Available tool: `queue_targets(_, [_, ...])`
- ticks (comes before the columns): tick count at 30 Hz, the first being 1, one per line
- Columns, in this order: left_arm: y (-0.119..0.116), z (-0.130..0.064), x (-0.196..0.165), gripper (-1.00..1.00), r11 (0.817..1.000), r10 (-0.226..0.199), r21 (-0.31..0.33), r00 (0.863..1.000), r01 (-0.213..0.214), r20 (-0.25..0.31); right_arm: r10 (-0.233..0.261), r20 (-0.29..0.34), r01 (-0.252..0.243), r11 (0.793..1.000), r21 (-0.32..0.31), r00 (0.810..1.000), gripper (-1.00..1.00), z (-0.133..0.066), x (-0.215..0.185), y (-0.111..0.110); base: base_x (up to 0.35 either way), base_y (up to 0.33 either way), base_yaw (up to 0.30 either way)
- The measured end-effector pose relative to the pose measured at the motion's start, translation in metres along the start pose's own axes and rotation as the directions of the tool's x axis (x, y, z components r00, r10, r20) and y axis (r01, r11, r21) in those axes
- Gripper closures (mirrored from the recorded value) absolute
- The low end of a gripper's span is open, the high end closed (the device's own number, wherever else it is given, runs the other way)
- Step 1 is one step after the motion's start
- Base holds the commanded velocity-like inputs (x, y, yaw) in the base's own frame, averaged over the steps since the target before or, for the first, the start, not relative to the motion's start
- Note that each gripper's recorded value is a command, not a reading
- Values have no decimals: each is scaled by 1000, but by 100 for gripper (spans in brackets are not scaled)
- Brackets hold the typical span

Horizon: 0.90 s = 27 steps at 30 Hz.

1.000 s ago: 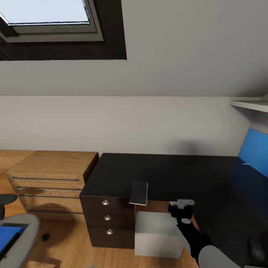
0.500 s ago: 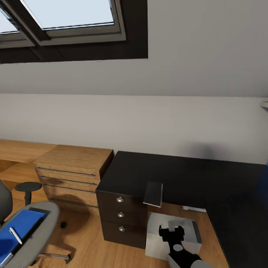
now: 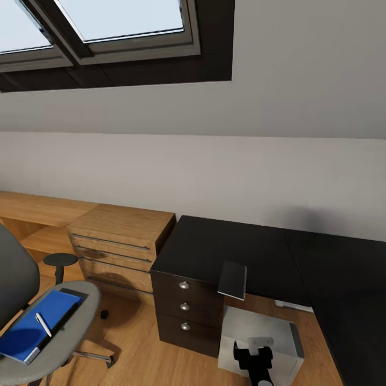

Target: In the bedroom, organize the workspace by keeping the computer under the desk, ensuring the monitor is on the desk, placing the keyboard on the desk next to the monitor, placing the mouse on the desk next to the keyboard, moving the folder from the swivel chair onto the desk next to the mouse, stacking the notebook on top of the folder with the pen on top of the notebook, and positioning the swivel chair next to the desk.

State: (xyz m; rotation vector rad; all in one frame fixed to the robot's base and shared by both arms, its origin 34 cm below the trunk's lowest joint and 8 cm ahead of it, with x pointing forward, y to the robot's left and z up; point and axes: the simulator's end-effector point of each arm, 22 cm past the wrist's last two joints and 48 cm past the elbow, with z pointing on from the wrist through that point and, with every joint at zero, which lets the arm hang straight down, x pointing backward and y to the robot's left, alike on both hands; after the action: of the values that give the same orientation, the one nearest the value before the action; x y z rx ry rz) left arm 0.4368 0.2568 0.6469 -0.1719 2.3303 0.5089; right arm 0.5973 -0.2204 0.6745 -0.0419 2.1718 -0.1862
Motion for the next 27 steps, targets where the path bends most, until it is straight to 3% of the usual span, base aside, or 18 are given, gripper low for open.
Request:
queue_targets(4, [-2,1,11,-100,999,26,-22,1000,-26,-14,-4,11,4,1000,-4,1000,-100,-3,3,-1,0,0,5])
queue_targets(15, [-9,1,14,-100,1000,29,6,999,-29,-19,11,37,-11,1000,-19,999,-100,-6,0,8,0,0,14])
queue_targets(18, [-15,1,15,-100,999,22,30,999,-22,-27,32,57,-29,999,-39,998,-100,-9,-6,25,-57,2,214])
queue_targets(27, [-16,1,29,-100,999,-24,30,996,26,-88,46,70,-43,998,-43,996,-100,-12,-6,29,-231,84,265])
